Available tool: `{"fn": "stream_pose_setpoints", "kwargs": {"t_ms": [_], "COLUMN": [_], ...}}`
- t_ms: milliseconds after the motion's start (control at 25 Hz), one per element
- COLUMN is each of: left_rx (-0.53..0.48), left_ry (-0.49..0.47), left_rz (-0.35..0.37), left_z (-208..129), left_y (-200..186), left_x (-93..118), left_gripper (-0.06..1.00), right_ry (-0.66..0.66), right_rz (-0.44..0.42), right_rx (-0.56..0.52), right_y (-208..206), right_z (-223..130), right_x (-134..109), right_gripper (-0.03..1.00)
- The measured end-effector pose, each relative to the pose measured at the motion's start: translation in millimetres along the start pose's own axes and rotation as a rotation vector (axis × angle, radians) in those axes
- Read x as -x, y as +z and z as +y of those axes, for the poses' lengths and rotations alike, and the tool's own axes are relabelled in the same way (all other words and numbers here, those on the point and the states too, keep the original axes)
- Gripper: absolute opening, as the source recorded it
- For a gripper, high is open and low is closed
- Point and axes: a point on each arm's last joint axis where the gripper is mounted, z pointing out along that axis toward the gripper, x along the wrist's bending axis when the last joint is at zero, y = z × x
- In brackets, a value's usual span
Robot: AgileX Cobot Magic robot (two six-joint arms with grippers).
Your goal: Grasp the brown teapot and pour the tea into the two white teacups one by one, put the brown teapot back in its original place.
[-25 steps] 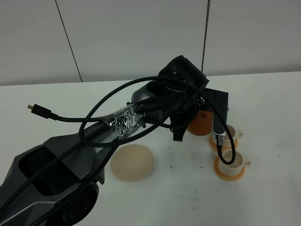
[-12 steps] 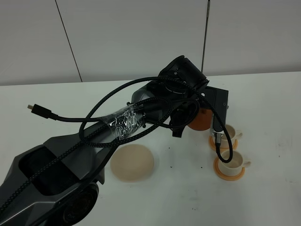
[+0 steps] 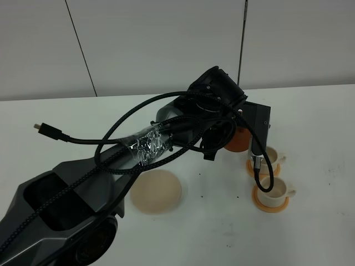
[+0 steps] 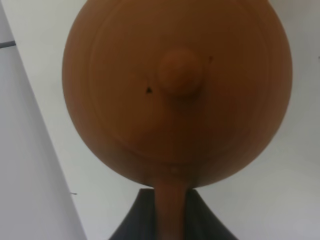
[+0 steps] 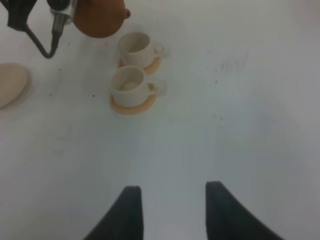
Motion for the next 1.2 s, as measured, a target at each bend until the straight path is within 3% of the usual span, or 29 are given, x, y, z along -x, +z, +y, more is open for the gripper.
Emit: {"fn": "stream_pose_setpoints", "kwargs": {"t_ms": [1200], "left_rx": [-0.037], "left_ry": [0.145], "left_rz": [0.07], "left_z": [10.8], "left_y": [2.9], "left_x": [1.5], "left_gripper": [0.17], "right_ry": [0.0], "right_rz": [0.0], "right_rx": [0.0], "right_y": [0.0], "right_z": [0.0], "right_x": [0.0], "right_gripper": [0.29]}}
